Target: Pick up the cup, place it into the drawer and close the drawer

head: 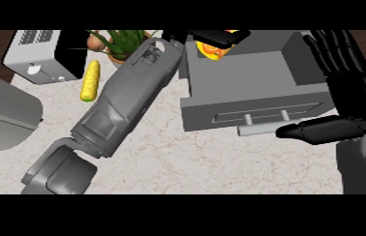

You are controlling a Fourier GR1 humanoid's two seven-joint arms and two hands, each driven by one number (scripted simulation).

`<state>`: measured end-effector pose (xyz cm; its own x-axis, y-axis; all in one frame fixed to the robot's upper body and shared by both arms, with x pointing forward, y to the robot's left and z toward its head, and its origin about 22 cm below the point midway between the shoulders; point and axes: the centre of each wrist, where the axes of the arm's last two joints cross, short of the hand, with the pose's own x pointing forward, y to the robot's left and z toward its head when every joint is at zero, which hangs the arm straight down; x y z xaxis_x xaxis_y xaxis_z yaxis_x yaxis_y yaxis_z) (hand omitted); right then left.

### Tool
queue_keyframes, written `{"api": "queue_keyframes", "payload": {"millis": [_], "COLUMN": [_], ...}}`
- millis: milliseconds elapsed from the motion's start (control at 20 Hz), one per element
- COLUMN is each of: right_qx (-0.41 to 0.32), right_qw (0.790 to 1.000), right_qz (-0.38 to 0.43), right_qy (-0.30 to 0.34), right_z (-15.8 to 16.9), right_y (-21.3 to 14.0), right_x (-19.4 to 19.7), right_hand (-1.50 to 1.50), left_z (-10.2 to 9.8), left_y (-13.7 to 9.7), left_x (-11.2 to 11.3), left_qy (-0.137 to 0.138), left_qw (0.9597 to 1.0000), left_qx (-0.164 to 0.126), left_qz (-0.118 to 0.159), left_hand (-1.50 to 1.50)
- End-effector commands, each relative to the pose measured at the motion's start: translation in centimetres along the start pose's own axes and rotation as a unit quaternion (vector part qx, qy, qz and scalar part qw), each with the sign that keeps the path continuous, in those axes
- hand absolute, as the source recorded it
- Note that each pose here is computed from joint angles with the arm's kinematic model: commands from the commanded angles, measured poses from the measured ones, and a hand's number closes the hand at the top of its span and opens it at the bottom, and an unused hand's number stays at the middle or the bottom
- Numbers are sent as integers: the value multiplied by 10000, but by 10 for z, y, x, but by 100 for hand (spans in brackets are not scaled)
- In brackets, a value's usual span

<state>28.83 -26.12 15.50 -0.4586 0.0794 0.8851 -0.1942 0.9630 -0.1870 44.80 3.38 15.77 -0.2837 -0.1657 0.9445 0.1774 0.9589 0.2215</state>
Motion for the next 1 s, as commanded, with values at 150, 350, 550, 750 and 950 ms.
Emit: {"api": "queue_keyframes", "payload": {"millis": [150, 350, 550, 750, 950], "right_qx": [227, 347, 937, 1875, 2785], "right_qw": [9996, 9990, 9940, 9773, 9543], "right_qz": [-44, -128, -498, -870, -1069], "right_qy": [-138, -249, -267, -466, -189], "right_z": [-5, -14, -22, -26, -20], "right_y": [-1, 9, 26, 46, 56], "right_x": [6, 6, 1, 4, 0], "right_hand": [-150, -150, -150, 150, 150], "left_z": [16, 19, 20, 16, 12], "left_y": [3, 0, -1, -2, -3], "left_x": [-41, -44, -40, -29, -16], "left_qy": [604, 517, 285, -49, -506], "left_qw": [9960, 9967, 9991, 9962, 9893], "left_qx": [-491, -487, -248, -219, -82], "left_qz": [-431, -391, 184, 839, 1365], "left_hand": [150, -150, -150, -150, -150]}}
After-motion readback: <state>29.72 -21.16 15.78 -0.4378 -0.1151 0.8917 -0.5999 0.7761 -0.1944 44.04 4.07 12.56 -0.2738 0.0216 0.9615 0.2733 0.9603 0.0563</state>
